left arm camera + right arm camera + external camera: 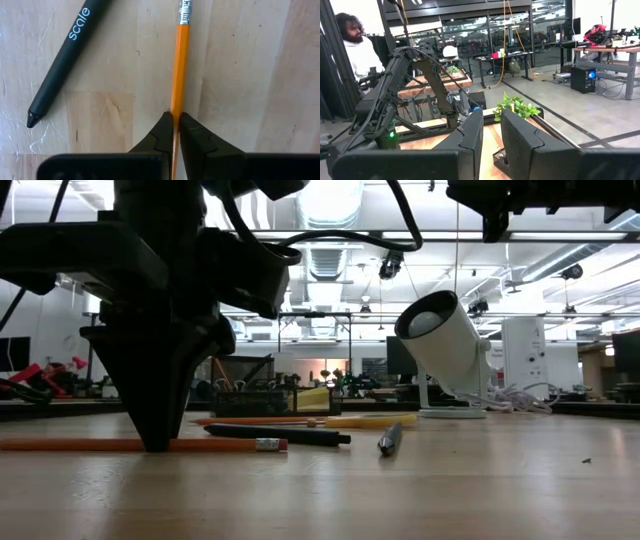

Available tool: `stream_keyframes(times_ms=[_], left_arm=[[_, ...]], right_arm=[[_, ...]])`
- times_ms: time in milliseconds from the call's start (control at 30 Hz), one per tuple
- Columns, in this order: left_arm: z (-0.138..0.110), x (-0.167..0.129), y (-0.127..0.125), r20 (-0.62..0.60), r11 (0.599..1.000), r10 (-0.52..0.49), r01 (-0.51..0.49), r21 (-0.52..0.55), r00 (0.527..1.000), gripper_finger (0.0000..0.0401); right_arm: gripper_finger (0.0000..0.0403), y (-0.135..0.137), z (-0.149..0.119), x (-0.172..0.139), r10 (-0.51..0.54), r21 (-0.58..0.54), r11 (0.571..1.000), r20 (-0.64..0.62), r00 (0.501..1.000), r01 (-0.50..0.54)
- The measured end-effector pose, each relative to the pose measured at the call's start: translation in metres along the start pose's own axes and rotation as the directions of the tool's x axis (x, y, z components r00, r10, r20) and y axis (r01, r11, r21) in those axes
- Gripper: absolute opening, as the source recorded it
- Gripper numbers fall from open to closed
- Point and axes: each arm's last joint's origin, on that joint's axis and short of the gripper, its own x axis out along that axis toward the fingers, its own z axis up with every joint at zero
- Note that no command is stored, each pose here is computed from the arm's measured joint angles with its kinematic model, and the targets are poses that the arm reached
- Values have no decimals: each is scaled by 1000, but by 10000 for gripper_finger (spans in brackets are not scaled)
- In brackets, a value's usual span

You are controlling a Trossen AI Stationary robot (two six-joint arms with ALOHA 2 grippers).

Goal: Pick and place office supplies into organizer
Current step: Put the bottom yellow pencil into the black desk organizer

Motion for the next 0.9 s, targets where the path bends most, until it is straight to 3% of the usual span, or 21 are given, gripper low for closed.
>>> stream_keyframes(times_ms=[900], left_arm=[[-3, -20, -1, 18, 998, -61, 61, 4, 998, 3]], right_arm=[[59, 0, 0, 0, 0, -16, 1000, 1, 1000, 0]])
